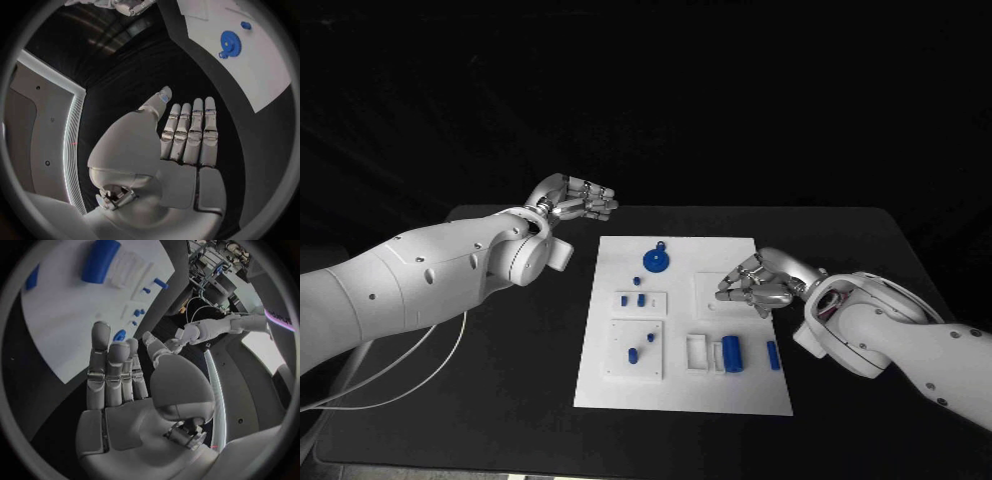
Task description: Assemble the parts on the task board
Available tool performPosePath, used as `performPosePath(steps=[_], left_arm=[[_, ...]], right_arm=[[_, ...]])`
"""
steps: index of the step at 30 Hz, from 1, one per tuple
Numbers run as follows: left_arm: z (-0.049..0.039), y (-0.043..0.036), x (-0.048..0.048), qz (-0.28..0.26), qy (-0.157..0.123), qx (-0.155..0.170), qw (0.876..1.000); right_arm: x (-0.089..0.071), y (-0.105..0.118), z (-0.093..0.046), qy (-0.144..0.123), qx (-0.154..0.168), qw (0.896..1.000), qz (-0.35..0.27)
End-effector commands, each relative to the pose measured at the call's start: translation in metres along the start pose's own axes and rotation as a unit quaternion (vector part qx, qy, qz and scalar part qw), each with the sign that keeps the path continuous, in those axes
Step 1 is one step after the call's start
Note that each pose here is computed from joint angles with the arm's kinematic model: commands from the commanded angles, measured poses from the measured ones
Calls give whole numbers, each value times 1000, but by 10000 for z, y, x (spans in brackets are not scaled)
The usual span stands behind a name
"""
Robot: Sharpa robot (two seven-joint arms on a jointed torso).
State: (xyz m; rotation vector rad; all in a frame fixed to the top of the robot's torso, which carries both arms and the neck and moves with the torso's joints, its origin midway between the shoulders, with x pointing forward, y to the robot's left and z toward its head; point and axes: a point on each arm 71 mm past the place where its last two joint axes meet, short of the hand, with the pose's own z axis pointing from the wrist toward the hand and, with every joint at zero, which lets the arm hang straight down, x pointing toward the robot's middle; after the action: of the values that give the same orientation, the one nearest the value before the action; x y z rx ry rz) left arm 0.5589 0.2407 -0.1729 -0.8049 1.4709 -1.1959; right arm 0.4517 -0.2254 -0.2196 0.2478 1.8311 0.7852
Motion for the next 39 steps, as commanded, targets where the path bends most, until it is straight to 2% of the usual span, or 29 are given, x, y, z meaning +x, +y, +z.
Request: performPosePath(steps=[1, 9, 11, 12, 14, 17, 21, 30, 39], left_arm=[[-31, 3, 31, -14, 16, 8, 1000], [-134, 51, 58, -37, 36, 14, 999], [-155, 55, 64, -43, 41, 16, 998], [-175, 56, 68, -48, 45, 18, 998], [-197, 55, 69, -53, 49, 20, 997], [-215, 58, 63, -58, 52, 21, 997], [-223, 65, 53, -60, 51, 20, 997], [-225, 72, 62, -59, 49, 12, 997], [-230, 59, 111, -62, 55, 10, 997]], right_arm=[[59, -166, -82, 83, 84, 993, 27], [65, -333, -289, 161, 169, 972, 34], [90, -358, -326, 184, 191, 963, 41], [111, -375, -355, 199, 212, 956, 47], [129, -384, -375, 209, 231, 949, 45], [144, -398, -383, 214, 252, 943, 37], [185, -389, -357, 213, 263, 941, 29], [302, -306, -282, 212, 262, 941, 12], [449, -285, -182, 211, 263, 941, -6]])
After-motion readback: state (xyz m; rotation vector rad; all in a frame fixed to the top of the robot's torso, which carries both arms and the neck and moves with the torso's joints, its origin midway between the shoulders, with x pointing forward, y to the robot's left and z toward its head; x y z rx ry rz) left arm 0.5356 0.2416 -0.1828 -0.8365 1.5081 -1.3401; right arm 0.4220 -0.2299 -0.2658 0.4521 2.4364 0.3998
